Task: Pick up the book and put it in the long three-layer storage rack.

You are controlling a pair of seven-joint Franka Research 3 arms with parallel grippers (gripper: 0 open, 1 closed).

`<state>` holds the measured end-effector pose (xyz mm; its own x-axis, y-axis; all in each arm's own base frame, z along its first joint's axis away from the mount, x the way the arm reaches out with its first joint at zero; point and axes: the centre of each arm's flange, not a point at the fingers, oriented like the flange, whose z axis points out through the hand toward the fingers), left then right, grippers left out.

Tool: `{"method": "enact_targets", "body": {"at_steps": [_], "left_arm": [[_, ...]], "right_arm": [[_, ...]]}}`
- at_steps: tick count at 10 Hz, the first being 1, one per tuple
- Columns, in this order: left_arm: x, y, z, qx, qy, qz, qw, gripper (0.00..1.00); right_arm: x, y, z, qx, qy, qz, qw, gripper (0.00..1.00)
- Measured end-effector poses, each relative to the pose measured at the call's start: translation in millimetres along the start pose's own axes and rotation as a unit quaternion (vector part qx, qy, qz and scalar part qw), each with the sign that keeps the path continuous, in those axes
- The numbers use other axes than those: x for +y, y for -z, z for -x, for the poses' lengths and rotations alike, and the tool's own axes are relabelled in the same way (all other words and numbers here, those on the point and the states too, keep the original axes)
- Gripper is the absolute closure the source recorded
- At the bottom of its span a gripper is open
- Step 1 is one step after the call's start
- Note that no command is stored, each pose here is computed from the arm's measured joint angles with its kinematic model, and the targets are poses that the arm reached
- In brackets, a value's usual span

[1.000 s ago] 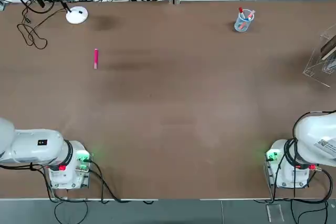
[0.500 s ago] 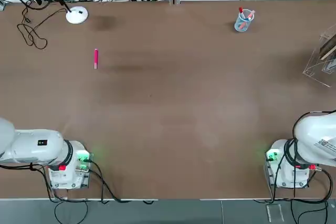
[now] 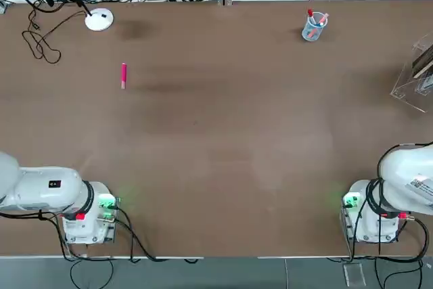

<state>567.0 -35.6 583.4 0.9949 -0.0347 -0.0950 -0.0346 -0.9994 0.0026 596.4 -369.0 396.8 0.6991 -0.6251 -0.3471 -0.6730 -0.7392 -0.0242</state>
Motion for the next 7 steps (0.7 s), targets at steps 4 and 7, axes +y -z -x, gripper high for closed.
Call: {"method": "enact_targets", "body": {"at_steps": [4,7], "left_arm": [[1,-1,0,-0.001,0.0,0.006,1.0,0.03],[1,-1,0,-0.001,0.0,0.006,1.0,0.03]], "right_arm": [[1,-8,-9,0.008,0.015,0.005,1.0,0.85],[3,-9,-12,0.018,0.03,0.015,0.999,0.85]]}}
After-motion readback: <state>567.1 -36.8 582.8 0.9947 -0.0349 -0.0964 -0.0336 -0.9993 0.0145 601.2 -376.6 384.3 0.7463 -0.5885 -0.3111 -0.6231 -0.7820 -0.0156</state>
